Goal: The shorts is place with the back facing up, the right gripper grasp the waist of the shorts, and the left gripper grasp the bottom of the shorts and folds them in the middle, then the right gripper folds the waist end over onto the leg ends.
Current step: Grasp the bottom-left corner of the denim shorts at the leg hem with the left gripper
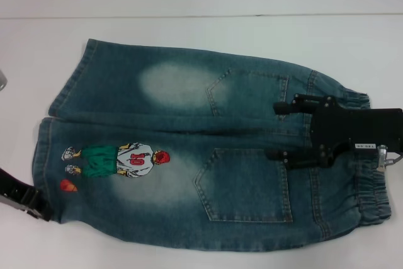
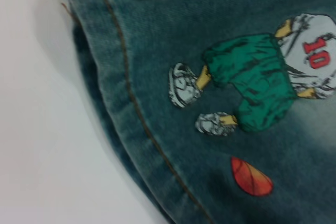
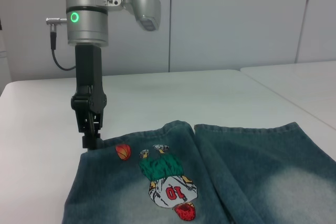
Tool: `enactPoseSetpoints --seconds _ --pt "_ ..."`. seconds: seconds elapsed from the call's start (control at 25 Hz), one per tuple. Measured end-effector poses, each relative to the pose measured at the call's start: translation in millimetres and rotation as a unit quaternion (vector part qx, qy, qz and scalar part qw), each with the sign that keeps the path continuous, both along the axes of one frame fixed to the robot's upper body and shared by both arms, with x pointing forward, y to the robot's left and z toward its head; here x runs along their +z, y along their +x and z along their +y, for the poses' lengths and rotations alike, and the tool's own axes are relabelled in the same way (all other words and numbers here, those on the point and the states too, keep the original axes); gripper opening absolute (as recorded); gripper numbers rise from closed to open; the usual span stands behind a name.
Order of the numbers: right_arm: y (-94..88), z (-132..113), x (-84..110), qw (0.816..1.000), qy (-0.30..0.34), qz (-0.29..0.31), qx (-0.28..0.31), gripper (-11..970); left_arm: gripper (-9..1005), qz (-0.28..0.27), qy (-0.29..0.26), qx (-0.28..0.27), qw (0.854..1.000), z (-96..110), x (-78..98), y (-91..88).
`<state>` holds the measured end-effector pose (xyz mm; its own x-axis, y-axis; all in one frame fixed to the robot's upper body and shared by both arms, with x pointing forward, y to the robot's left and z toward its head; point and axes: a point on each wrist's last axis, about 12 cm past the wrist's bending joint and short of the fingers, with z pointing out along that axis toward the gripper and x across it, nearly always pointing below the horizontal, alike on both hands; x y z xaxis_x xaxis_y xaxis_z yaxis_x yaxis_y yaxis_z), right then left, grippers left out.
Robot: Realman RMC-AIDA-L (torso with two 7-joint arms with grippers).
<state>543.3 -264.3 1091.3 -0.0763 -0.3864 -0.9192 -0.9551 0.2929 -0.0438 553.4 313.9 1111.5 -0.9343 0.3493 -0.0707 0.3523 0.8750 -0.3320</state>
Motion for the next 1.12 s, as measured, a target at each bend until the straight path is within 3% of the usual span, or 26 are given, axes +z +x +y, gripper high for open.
enactPoseSetpoints --seconds 0.12,0.44,0.56,0.8,1.12 --pt "-0.1 -1 0.2 1.000 0.002 -0.001 -0.002 913 395 -0.005 0.009 -0.003 1.000 -3 -0.1 2.9" --pt "-1.8 -3 0.6 1.000 0.011 -0.001 -0.009 913 112 -0.003 0.020 -0.026 0.999 -14 -1.3 4.1" --pt "-4.1 -6 0.5 1.000 0.014 0.005 -0.013 913 48 -0.022 0.022 -0.024 0.999 -14 7.5 8.2" --pt "-11.4 -29 7.5 0.997 0.004 0.035 -0.063 914 49 -0.069 0.006 -0.012 0.997 -9 22.5 13.6" --pt "-14.7 -59 32.7 0.976 -0.100 0.139 -0.137 914 48 -0.099 0.004 -0.002 0.995 -4 24.3 20.1"
